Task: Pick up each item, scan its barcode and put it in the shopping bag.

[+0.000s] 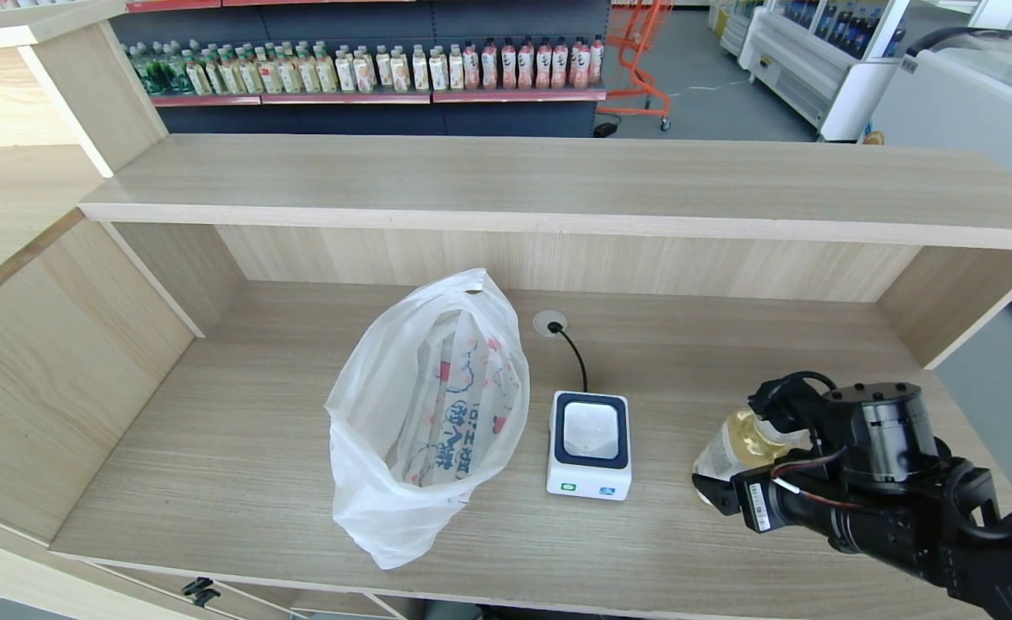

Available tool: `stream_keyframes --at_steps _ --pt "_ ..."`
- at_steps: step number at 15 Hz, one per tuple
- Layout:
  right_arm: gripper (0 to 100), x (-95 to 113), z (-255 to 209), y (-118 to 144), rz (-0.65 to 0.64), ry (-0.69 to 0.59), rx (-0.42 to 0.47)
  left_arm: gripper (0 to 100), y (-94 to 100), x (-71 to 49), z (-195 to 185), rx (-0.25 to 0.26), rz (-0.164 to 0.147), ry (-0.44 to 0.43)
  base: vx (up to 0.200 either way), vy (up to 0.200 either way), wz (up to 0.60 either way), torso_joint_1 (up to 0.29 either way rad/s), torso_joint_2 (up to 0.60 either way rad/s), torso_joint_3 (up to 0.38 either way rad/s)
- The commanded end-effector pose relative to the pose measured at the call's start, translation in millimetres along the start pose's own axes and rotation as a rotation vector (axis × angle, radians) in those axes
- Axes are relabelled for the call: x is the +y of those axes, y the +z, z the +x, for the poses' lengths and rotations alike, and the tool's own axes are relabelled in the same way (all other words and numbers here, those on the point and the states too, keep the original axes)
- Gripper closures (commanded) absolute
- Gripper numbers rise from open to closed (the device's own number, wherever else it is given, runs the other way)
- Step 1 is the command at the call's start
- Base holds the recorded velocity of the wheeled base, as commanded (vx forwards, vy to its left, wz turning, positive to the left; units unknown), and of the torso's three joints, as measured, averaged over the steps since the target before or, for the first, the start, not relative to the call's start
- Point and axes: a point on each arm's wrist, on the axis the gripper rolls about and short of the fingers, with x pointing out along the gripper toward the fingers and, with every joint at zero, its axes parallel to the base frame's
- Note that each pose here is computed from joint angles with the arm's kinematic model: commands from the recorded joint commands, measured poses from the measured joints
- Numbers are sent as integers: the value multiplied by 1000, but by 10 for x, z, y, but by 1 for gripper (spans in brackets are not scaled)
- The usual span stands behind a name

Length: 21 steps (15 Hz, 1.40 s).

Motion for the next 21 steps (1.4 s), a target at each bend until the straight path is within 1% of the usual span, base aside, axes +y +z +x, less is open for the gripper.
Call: stream_keyframes --at_steps 1,3,8,10,11,17,21 --pt "0 6 21 0 0 1 -2 0 0 0 1 1 -1 0 0 0 0 0 0 0" --pt "0 12 50 -14 -1 1 2 0 0 0 1 1 1 0 0 0 0 0 0 0" --pt "0 43 192 10 10 3 -62 0 0 0 1 1 1 0 0 0 0 0 0 0" --pt "0 102 209 16 3 20 -81 0 0 0 1 1 1 0 0 0 0 0 0 0" --pt "100 112 215 21 2 23 -86 0 0 0 1 1 1 0 0 0 0 0 0 0" --pt "100 125 212 87 5 28 -118 0 0 0 1 1 1 0 0 0 0 0 0 0" --pt "100 125 192 119 -57 23 -137 0 0 0 1 1 1 0 0 0 0 0 0 0"
